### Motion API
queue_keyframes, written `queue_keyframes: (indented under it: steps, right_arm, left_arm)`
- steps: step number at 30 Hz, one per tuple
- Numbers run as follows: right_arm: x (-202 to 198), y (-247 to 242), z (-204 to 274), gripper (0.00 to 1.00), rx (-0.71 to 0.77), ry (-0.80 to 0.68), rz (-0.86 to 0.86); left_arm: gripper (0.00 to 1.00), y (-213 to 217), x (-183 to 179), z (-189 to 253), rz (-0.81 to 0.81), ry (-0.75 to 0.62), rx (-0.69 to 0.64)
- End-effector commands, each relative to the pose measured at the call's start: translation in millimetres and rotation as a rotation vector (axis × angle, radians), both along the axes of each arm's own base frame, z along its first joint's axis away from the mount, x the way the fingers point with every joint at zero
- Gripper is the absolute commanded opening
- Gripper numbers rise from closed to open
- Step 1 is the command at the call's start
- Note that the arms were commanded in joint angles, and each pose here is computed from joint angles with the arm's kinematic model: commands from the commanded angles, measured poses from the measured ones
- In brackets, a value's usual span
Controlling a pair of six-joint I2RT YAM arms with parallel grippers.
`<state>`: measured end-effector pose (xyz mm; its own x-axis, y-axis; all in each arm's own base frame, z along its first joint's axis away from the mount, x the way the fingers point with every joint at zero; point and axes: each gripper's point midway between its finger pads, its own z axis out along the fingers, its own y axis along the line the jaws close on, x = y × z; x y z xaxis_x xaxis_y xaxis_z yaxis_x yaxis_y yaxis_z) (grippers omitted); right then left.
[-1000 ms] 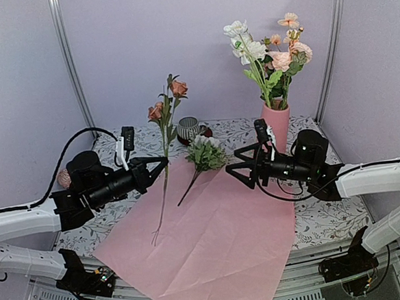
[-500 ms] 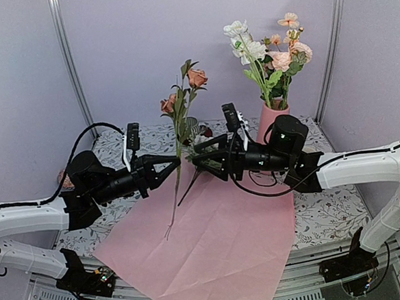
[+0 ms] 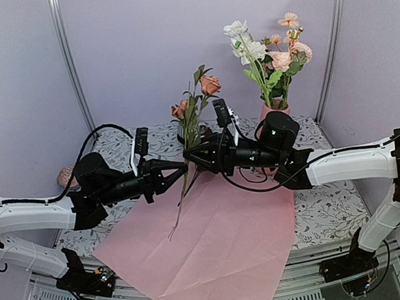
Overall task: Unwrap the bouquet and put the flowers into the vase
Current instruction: Pass from the left arm to the right
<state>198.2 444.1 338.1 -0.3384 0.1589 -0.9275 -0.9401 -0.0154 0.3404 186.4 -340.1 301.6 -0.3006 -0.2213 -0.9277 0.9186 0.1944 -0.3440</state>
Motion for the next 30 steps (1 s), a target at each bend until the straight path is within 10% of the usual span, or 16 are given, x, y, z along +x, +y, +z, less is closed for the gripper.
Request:
queue_keyframes:
  steps: [1,11,23,30]
  right_arm:
    - [-4.5,8.1,9.0,0.34,0.031,0.002,0.044]
    - [-1.6,11.1,-1.3,0.12,0.004,0.032,0.041]
    - [53.9,-71.6,23.1,0.02,-0.134,-0.074,-0.531]
    - [84.5,-179.4,68.6,0.02,-0.2,-0.11,-0.935]
  left_arm:
    - [0.0,-4.1,-8.1,8.5,-0.03,-0.042,-0.023]
    - [0.03,-3.9,-8.5,6.7,-0.028,-0.04,-0.019]
    - [0.97,11.7,-0.8,-2.4,0.071,-0.021,0.024]
    - [0.98,35.3,7.5,-5.2,0.199,-0.018,0.017]
